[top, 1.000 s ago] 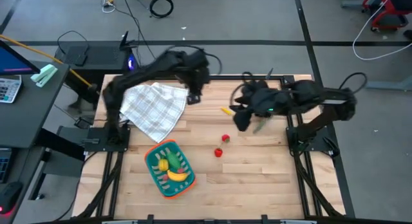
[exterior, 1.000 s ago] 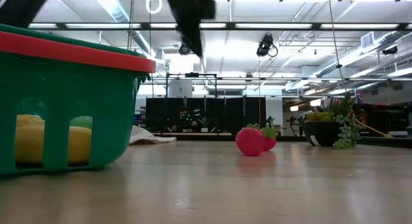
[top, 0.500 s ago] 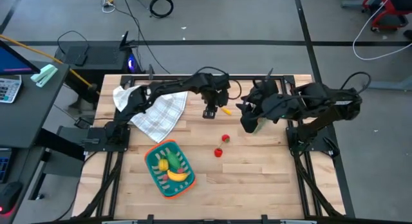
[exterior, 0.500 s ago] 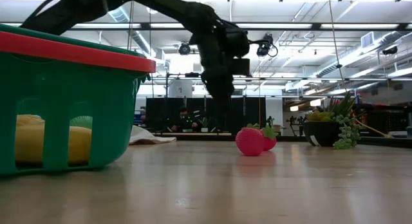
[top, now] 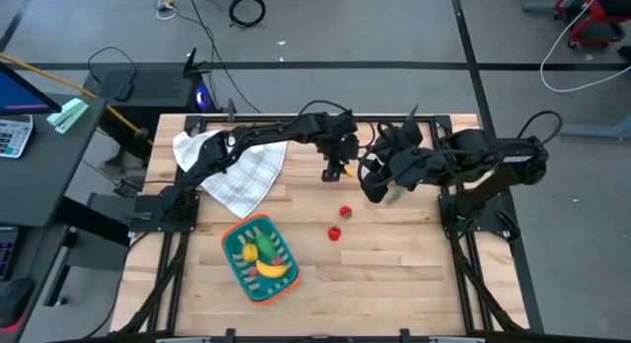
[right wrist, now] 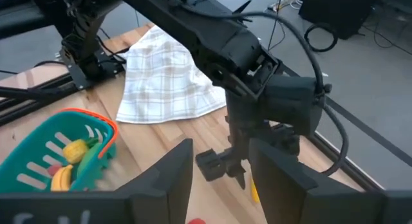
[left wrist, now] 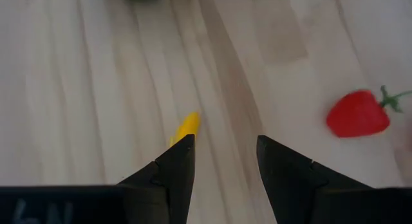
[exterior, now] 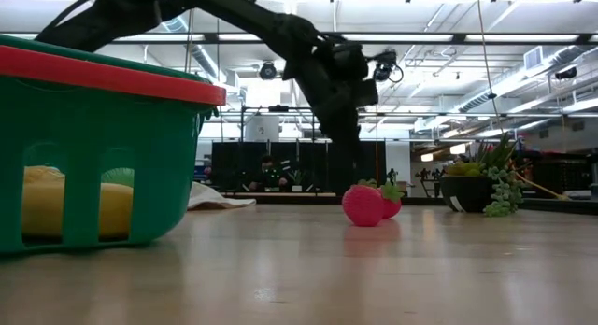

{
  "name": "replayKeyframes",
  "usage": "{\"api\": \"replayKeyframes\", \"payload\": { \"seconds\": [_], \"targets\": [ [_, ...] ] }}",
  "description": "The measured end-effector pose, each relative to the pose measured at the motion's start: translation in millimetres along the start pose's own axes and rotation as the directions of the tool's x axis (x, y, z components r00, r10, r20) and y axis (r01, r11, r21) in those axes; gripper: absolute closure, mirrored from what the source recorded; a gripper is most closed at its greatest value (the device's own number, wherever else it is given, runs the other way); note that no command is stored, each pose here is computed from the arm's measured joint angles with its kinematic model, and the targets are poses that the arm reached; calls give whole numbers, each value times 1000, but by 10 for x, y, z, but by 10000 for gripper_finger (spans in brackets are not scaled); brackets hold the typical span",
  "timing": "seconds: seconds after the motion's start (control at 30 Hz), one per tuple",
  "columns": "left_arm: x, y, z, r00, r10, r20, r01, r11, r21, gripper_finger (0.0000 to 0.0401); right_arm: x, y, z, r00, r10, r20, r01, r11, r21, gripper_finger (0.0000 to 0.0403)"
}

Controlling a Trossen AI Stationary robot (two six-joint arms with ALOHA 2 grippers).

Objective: Pick and placing Produce into tupperware
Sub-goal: Put the yellow corn into the blue basket

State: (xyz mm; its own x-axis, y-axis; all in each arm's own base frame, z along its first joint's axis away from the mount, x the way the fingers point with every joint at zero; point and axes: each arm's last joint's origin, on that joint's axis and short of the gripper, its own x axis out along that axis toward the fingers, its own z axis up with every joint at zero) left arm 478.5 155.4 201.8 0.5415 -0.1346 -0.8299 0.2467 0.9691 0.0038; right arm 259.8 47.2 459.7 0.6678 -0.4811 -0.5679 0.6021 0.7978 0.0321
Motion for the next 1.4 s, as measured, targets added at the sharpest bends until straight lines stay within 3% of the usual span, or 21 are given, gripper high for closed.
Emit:
{"api": "replayKeyframes", "payload": {
  "seconds": [0.33,0.73,1.0,1.2,1.4],
  "targets": [
    [355,46,-115,1000,-24,-9,23,996,-83,229,15,-19,13,1000,-13,5,13,999,45,243],
    [394,299,-290,999,24,-24,-29,960,-279,229,15,-21,13,1000,-14,4,13,996,86,244],
    [421,275,-281,1000,13,-19,-18,963,-269,229,15,-20,13,1000,-12,4,12,996,87,244],
    [642,201,-328,999,-16,-42,2,951,-310,229,15,-20,13,1000,-11,3,11,996,87,244],
    [707,142,-294,998,24,-59,-40,956,-291,229,15,-19,12,1000,-6,-1,6,996,87,244]
  ]
}}
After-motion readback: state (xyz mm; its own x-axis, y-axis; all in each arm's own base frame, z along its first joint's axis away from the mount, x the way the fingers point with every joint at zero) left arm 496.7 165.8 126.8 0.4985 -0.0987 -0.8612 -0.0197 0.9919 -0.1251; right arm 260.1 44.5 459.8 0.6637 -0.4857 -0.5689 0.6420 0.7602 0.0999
